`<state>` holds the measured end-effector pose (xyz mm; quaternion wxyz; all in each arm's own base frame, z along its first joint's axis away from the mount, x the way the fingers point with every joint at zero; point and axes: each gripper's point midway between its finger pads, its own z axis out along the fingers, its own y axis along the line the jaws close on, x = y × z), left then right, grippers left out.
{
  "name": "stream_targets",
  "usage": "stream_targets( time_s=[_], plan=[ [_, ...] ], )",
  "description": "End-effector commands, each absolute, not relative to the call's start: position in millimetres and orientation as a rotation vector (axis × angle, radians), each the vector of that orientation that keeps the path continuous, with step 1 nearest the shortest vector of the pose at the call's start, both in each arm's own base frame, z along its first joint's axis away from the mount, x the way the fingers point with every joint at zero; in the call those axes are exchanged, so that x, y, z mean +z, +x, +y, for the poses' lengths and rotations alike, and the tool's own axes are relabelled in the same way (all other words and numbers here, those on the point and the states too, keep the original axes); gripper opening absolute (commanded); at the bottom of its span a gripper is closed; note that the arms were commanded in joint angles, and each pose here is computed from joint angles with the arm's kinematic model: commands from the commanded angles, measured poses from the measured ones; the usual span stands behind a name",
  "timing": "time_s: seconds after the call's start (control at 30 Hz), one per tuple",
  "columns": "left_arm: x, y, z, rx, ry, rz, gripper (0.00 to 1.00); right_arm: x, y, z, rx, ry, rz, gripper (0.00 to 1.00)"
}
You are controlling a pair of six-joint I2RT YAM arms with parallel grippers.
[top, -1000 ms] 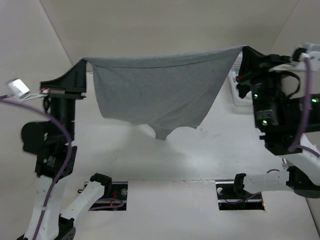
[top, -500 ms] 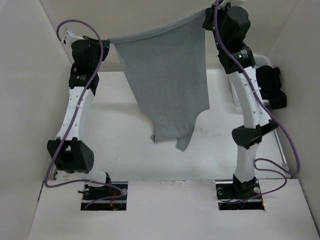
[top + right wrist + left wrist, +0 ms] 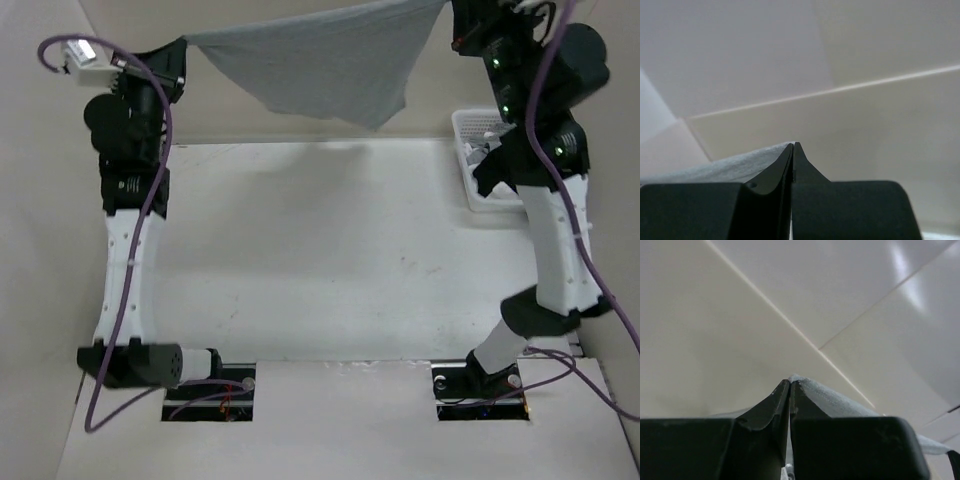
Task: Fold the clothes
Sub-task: Flatten the tank top out
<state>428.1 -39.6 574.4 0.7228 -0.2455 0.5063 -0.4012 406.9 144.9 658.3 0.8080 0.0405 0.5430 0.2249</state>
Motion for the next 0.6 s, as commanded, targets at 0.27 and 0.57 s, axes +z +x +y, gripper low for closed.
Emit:
stream_targets(
  time_s=[0.27,0.57],
  plan=[
    [400.7,336.5,-51.5,-0.826,-0.551,1.209,0.00,403.0,332.8,146.6,0.503,0.145,1.493,0.00],
    [178.9,237.6,-69.4,-0.798,-0.653,1.674,0.00,163.4,199.6,181.2,0.813,0.194,1.966,0.00]
  ],
)
